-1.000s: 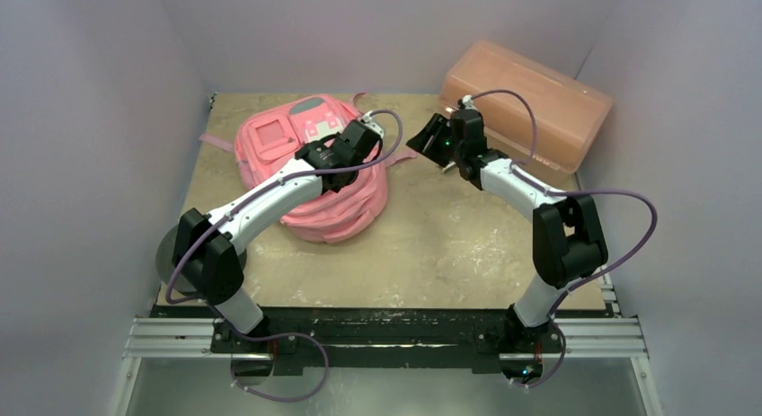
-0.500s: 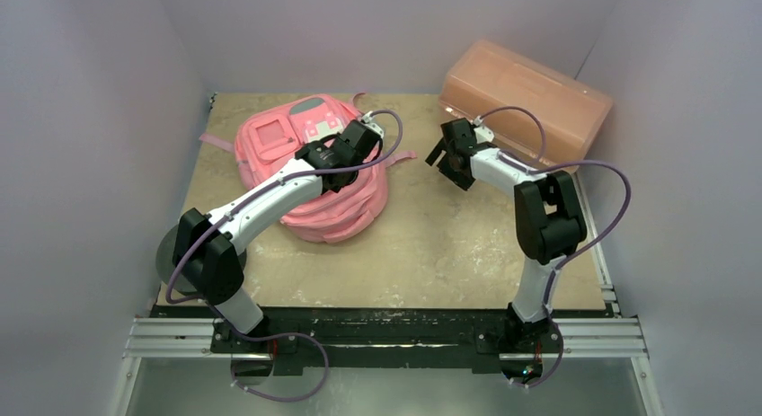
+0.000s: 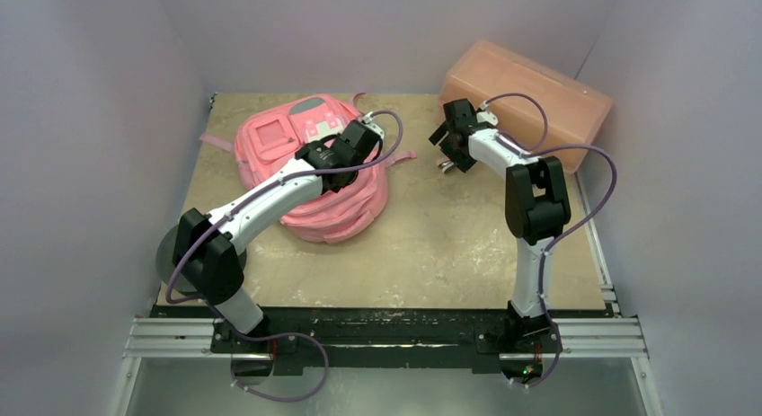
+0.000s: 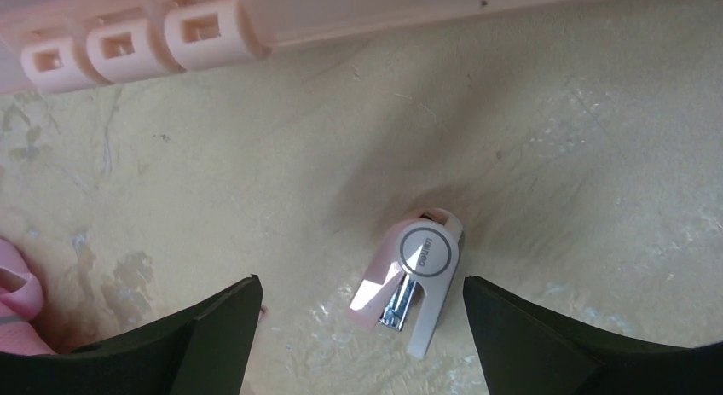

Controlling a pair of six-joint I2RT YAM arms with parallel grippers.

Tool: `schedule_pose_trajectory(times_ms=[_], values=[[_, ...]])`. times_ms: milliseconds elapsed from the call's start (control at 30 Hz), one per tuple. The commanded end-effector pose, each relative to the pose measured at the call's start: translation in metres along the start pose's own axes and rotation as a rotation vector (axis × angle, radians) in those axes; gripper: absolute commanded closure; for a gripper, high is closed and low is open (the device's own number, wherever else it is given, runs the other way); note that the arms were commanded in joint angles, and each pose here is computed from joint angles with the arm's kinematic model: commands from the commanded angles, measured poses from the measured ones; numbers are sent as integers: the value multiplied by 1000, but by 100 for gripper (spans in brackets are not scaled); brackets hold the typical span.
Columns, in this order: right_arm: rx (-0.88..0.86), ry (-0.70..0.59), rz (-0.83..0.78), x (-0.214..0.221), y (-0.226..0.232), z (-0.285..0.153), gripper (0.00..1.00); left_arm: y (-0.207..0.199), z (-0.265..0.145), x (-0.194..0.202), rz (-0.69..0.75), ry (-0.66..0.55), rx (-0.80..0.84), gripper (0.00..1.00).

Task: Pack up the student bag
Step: Pick up the stationery from the center of the board.

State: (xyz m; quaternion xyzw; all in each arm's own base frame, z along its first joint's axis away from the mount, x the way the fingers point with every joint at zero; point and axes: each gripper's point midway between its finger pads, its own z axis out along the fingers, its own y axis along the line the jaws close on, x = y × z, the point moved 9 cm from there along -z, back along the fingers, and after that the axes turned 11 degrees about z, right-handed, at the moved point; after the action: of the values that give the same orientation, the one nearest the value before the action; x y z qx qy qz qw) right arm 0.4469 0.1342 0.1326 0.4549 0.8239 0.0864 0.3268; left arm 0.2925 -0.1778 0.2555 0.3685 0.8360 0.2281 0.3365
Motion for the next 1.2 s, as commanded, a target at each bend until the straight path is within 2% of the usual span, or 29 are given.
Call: schedule_pose_trajectory(times_ms=[0, 400, 700, 933, 1167], values=[[66, -42, 42, -6, 6, 4, 9, 8, -15, -12, -60, -62, -10, 100], [131, -91, 31, -7, 4, 22, 15, 7, -15, -11, -63, -63, -2, 100], [157, -114, 30, -6, 2, 35, 26, 8, -17, -11, -68, -68, -2, 100], [145, -87, 37, -5, 2, 33, 40, 9, -18, -11, -70, -68, -2, 100], [53, -33, 16, -6, 8, 15, 59, 9, -18, -11, -70, -68, -1, 100]])
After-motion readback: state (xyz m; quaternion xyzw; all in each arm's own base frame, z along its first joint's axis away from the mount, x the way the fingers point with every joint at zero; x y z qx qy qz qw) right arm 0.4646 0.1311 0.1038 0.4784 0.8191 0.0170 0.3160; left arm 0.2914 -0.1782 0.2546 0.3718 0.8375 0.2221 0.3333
